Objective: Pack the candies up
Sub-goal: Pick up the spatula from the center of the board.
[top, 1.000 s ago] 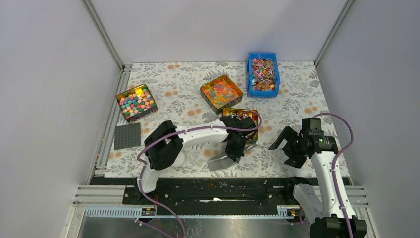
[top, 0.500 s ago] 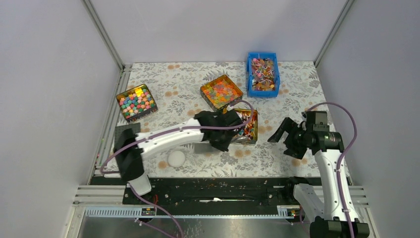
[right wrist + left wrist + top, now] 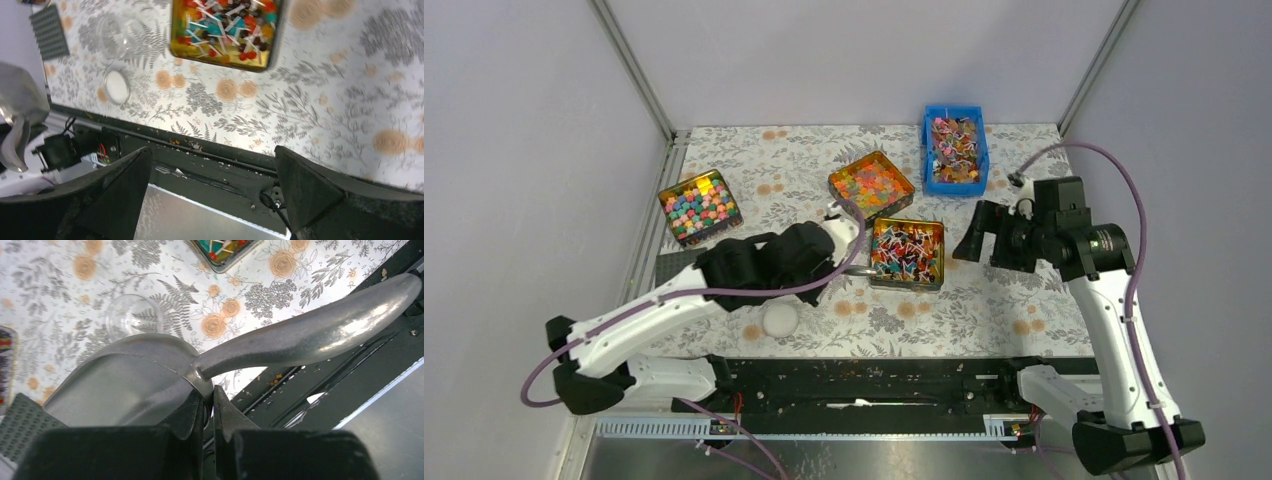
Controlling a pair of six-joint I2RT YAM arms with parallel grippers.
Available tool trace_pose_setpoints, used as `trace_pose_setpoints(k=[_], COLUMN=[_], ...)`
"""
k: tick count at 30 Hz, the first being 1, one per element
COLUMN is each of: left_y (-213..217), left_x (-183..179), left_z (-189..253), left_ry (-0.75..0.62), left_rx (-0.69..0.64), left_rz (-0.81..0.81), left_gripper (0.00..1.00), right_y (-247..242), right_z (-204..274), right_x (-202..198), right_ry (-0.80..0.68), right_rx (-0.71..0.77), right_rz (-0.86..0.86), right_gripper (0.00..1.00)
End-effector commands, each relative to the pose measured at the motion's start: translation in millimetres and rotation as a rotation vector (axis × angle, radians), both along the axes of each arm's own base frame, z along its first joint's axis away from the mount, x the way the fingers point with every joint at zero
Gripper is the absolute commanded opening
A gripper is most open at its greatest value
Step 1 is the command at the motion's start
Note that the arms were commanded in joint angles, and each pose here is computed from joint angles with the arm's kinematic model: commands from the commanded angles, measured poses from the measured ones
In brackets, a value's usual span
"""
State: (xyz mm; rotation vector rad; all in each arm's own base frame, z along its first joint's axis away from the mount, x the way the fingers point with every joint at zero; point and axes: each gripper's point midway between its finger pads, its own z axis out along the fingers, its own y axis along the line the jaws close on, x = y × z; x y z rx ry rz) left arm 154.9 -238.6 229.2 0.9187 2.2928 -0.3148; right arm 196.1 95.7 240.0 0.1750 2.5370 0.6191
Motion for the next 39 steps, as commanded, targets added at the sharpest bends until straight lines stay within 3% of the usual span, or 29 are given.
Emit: trace_pose_setpoints(k=[1, 10, 15, 21, 29, 34, 39], left_y=[23.1, 44.6, 45.7, 32.9, 1.9, -8.1, -13.0], left_x=[11.4, 12.0, 12.8, 10.6, 3.8, 7.0, 10.2], left_z=[29.3, 60.8, 63.7, 47.4, 19.4, 5.5, 5.0], left_ry=[-0.167, -0.256, -0.260, -0.185, 0.036, 0.157, 0.187], left_rx=[-0.004, -0.077, -0.088, -0.060, -0.057, -0.063, -0.062], left_rz=[-0.019, 0.029, 0.046, 0.044, 0.028, 0.037, 0.028], left_gripper=[0.00, 0.00, 0.00, 0.00, 0.00, 0.00, 0.00], right_y=[28.7, 109.1, 123.7, 134.9, 130.4, 131.9, 147.7], right_z=[39.8, 131.2, 152.7, 140.2, 121.0, 98.3, 72.9], right_x=[12.3, 25.3, 32.5, 32.6, 6.4, -10.1, -21.3], right_ry=[-0.157, -0.665, -0.900, -0.881, -1.040, -0.981, -0.918], right_rx=[-0.022, 0.093, 0.110, 0.126, 0.057, 0.052, 0.050], right_rz=[0.189, 0.636, 0.741, 0.847, 1.046, 1.134, 1.207], right_gripper=[0.99, 0.99, 0.99, 0.99, 0.99, 0.99, 1.00])
